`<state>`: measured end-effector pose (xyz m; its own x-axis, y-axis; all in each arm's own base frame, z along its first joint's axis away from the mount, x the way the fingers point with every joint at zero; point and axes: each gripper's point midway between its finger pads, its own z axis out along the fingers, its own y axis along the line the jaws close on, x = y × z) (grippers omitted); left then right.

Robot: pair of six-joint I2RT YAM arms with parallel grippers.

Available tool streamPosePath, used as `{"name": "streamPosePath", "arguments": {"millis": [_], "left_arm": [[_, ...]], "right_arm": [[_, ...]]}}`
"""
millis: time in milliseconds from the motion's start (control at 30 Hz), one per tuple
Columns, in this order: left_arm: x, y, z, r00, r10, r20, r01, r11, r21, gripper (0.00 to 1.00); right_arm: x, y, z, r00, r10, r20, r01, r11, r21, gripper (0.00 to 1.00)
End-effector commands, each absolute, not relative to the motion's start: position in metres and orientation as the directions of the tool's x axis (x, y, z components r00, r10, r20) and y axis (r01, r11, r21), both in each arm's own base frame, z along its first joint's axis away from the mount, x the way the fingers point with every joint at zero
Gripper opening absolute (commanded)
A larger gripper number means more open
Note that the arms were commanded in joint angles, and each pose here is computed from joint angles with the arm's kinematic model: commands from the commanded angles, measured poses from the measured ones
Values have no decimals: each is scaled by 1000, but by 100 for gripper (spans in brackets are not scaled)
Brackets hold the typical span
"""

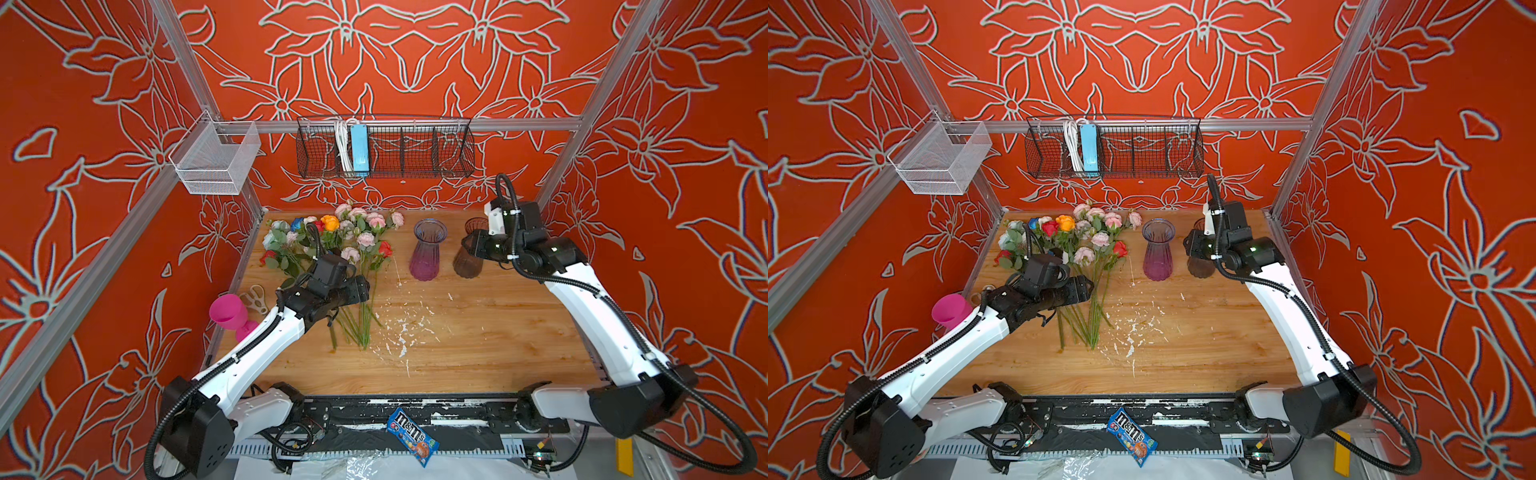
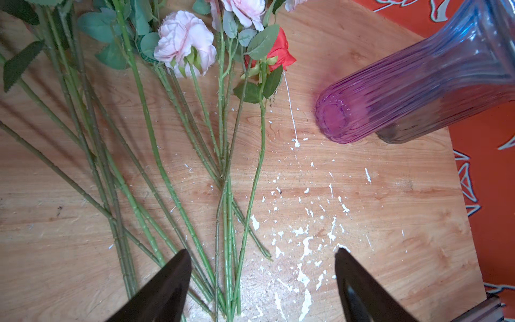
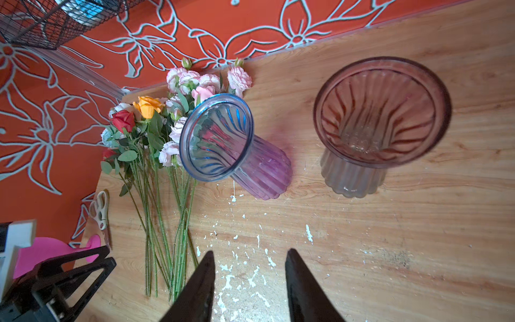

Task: Arrange flowers in a vase
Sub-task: Pick up the vase from the top-center of the table.

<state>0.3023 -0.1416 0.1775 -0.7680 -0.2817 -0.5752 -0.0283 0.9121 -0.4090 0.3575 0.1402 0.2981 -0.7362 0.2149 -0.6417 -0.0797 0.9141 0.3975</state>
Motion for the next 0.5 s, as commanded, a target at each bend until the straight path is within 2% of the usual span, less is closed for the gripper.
{"name": "streamPosePath", "arguments": {"millis": [0, 467], "left_arm": [[300, -143, 181, -750, -302, -589, -20, 900, -436, 83], [288, -141, 160, -751, -335, -570, -34, 881, -472, 87]], "right_arm": [[362, 146, 289, -773, 162, -614, -86, 931, 354, 44], [406, 158, 262, -812, 112, -573, -65, 958, 280, 49]]}}
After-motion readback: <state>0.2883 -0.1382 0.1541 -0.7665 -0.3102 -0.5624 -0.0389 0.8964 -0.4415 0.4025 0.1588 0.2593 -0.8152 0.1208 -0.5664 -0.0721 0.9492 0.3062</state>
